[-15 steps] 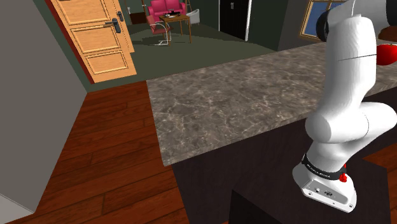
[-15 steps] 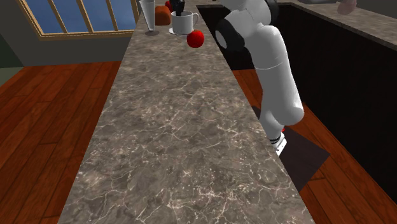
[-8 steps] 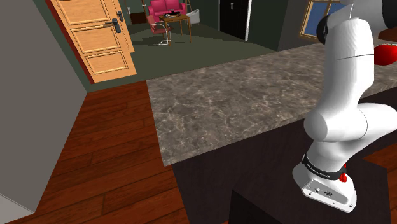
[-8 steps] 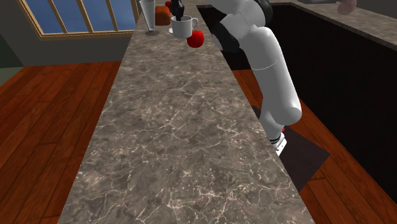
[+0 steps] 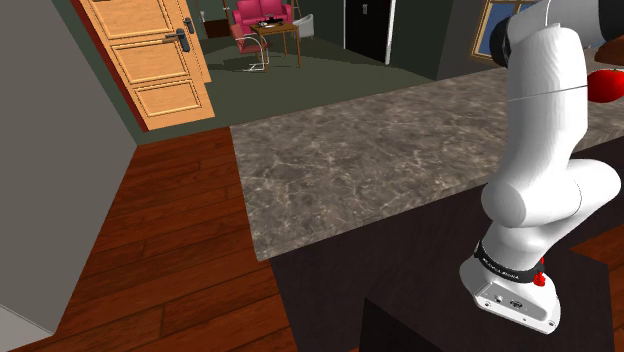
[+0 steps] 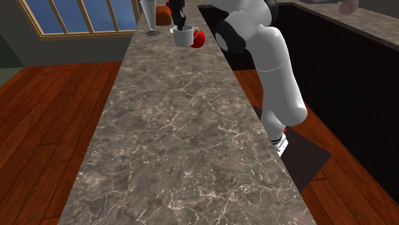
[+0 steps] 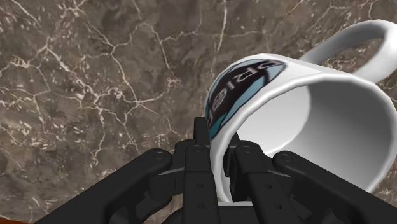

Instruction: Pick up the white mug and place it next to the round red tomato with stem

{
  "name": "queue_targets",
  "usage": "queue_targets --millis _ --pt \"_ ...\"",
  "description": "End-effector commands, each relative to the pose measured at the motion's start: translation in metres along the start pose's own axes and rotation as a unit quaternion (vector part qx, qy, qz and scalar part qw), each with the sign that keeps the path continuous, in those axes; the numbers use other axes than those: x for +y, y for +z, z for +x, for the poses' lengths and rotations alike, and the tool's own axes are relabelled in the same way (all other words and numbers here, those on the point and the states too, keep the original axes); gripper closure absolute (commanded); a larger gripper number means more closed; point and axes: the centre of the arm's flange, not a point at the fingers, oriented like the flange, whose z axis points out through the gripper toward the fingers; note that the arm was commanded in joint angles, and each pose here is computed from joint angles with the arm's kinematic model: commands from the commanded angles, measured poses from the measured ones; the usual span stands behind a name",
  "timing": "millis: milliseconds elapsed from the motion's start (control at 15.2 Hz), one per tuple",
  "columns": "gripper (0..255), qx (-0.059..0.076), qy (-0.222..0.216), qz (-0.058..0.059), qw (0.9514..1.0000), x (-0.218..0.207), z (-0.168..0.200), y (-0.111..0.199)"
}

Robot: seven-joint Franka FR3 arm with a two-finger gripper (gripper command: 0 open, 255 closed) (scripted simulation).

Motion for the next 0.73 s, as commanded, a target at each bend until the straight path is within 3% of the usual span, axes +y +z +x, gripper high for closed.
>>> queue_targets --millis 0,660 --pt "255 0.000 0.000 0.000 1.0000 0.001 0.001 0.011" --pt "255 0.000 0.000 0.000 1.0000 0.004 0.001 0.064"
